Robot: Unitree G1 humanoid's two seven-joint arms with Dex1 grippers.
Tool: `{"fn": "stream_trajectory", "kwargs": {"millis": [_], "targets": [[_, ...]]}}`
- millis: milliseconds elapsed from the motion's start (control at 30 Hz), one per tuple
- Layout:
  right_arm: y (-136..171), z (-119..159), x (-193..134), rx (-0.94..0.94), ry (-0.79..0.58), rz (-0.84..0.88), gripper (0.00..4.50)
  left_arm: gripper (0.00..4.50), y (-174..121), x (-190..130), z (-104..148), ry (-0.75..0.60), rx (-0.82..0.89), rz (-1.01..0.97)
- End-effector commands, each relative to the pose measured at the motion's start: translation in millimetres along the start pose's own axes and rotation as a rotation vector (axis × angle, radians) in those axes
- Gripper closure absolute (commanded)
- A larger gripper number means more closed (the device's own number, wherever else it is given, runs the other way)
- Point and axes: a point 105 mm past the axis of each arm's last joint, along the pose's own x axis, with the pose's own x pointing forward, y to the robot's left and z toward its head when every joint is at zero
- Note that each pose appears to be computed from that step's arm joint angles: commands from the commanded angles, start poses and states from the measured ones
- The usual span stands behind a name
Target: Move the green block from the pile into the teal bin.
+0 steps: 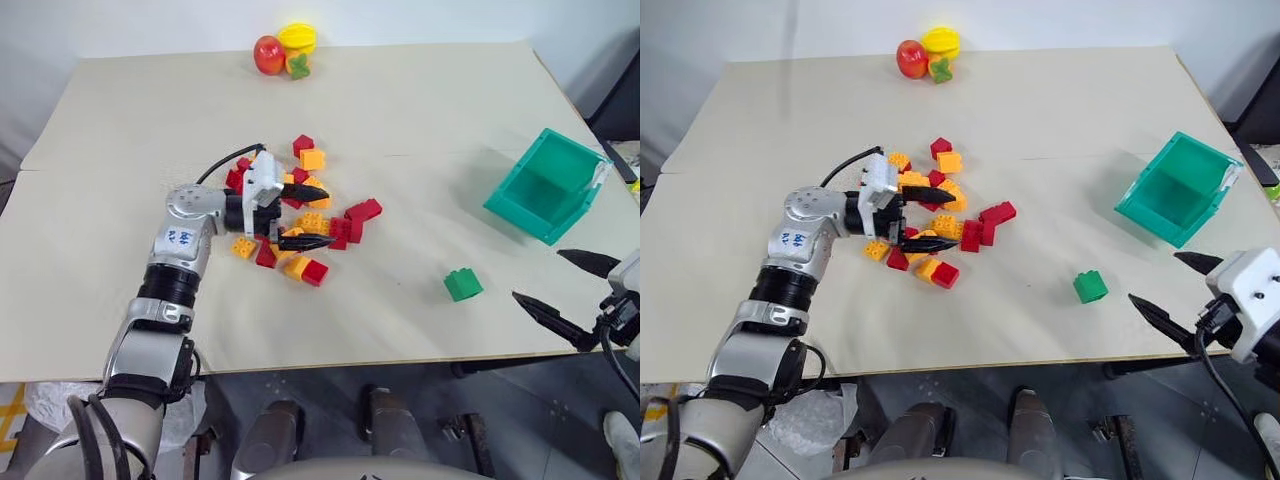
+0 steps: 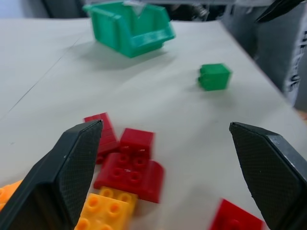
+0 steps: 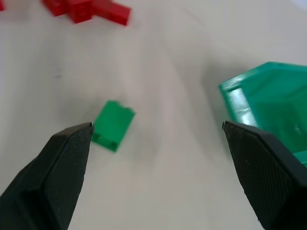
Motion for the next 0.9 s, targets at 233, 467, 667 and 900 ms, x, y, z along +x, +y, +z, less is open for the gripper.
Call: {"fn": "stream_trajectory", "kwargs": {"millis": [233, 467, 667, 900], "targets": [[19.8, 23.6, 49.7, 0.085, -0.059, 0.132, 0.0, 0.01, -9.9, -36.1, 19.2, -0.098, 0.027, 0.069], [9.2, -0.8, 96.4, 0.18, 0.008, 0.02, 0.0, 0.01, -21.0, -35.2, 10.4, -0.074, 0.041, 0.128], [18.1, -10.9, 116.2, 0.201, 0.046, 0.008, 0.0, 0.01, -29.9, -29.7, 11.9, -0.103, 0.02, 0.111], [22.8, 7.3, 118.1, 0.209, -0.038, -0.008, 1.91, 0.0, -24.3, -24.0, 17.0, -0.123, 0.017, 0.111]]}}
